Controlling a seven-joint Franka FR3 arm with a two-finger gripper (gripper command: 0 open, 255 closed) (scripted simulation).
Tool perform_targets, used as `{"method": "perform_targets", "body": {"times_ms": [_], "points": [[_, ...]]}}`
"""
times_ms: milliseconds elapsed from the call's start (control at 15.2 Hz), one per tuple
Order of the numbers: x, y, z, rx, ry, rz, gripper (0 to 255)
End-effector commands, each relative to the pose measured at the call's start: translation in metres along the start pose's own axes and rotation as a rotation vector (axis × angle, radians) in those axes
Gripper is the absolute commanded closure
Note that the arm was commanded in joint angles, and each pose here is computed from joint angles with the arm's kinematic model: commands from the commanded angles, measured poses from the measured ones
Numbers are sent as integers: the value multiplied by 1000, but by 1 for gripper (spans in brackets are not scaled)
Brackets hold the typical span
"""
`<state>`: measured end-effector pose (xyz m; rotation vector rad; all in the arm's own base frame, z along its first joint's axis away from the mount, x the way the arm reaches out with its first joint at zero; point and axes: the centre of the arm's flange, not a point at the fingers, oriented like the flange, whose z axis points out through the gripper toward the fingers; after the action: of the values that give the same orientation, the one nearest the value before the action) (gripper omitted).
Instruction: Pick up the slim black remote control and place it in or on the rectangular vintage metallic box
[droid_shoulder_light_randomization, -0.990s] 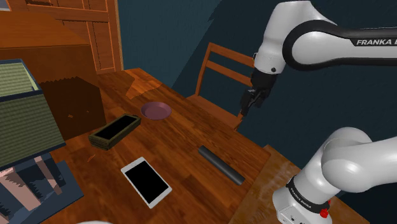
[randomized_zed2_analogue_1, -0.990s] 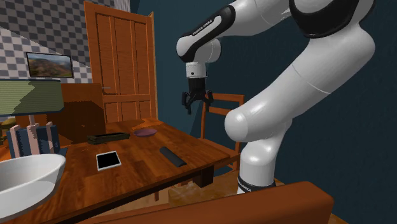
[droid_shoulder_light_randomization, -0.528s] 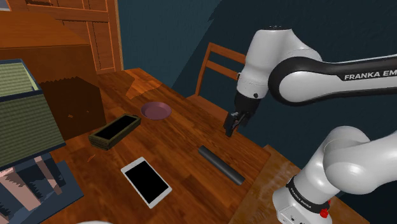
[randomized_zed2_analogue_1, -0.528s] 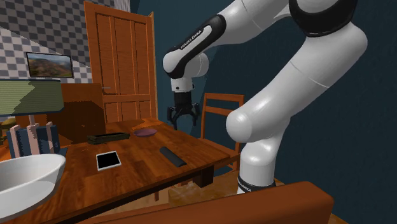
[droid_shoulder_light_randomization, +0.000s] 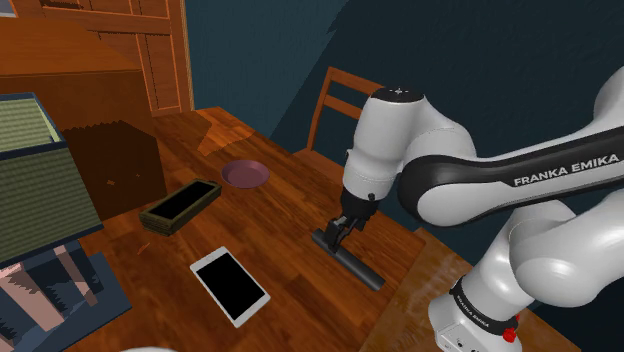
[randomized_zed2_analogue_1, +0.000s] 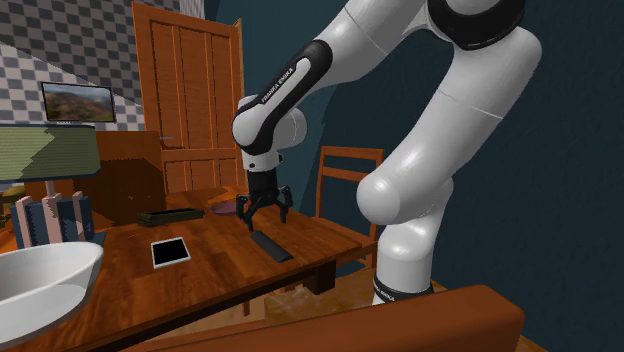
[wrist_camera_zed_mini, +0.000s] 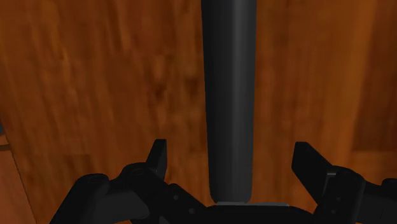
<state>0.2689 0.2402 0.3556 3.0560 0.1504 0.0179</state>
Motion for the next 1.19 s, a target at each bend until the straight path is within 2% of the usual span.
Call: {"method": "perform_targets", "body": {"times_ms": [0, 396, 924, 990, 1122], "points": [[0, -7, 11, 1, 2, -2, 0], [0, -7, 40, 1, 2, -2, 0], [0, -7, 40, 1, 2, -2, 0], [0, -7, 40, 1, 2, -2, 255], [0, -7, 40, 1, 2, -2, 255]]}}
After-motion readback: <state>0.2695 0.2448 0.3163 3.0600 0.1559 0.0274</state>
